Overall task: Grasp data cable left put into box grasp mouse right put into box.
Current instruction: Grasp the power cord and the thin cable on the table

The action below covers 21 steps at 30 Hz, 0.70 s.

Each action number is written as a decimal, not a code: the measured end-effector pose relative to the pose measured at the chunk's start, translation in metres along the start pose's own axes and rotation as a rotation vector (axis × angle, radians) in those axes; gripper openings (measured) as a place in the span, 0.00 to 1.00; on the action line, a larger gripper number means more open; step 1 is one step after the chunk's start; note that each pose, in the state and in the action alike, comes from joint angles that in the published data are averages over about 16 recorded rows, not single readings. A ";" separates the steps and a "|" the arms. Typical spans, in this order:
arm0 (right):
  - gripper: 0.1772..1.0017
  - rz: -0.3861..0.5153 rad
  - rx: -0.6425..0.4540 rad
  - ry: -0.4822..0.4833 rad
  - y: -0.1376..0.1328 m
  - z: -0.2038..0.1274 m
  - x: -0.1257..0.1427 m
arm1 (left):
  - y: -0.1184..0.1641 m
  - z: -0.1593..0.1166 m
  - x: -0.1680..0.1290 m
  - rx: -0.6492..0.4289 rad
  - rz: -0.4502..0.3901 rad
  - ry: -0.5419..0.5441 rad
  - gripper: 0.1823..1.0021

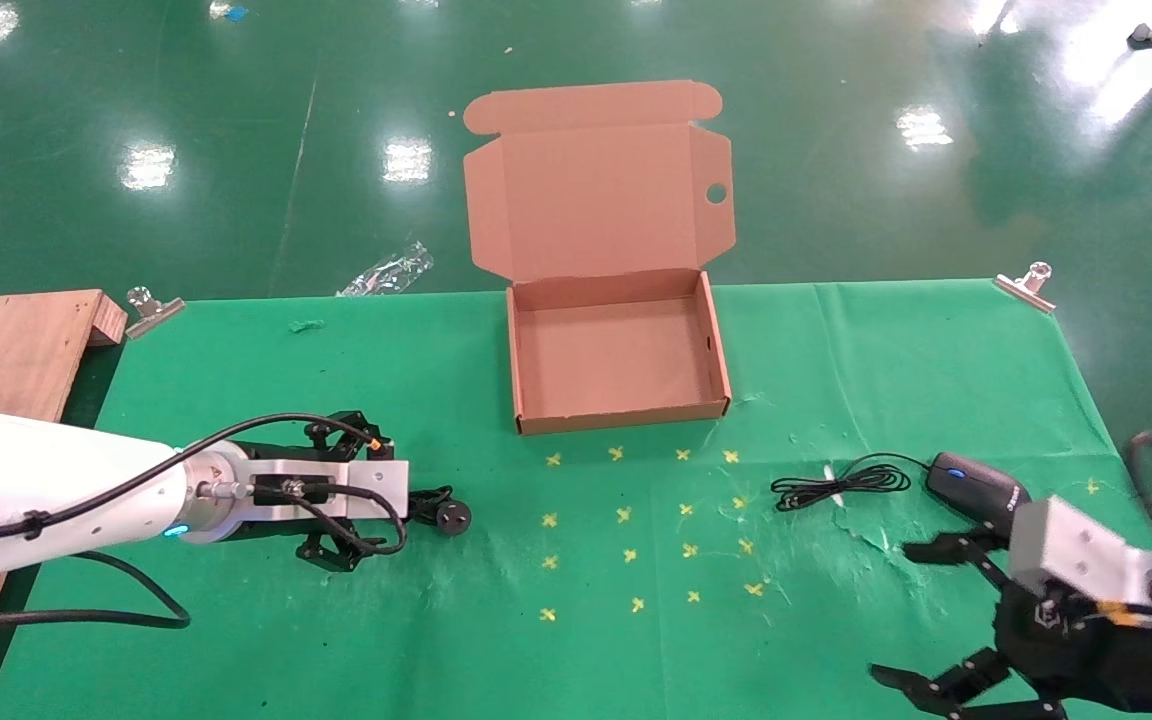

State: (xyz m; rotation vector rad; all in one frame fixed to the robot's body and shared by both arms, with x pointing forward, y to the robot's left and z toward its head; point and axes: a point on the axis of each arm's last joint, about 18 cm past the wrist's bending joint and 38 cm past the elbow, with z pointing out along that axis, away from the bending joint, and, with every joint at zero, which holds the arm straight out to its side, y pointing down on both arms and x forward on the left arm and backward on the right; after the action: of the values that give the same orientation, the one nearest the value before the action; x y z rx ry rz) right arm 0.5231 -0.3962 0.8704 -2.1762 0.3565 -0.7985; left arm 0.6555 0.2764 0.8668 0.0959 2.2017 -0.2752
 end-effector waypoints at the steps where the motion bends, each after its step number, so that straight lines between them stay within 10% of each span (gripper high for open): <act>1: 1.00 -0.008 -0.022 0.012 0.003 0.003 0.003 | 0.000 0.000 0.000 0.000 0.000 0.000 1.00; 21: 1.00 -0.125 -0.149 0.181 0.006 0.057 0.074 | 0.000 0.000 0.000 0.000 0.000 0.000 1.00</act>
State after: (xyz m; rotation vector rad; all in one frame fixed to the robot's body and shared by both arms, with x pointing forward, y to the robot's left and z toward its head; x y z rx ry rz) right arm 0.6163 -0.4035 0.8691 -2.2880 0.3845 -1.0738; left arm 0.6555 0.2764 0.8668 0.0959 2.2017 -0.2751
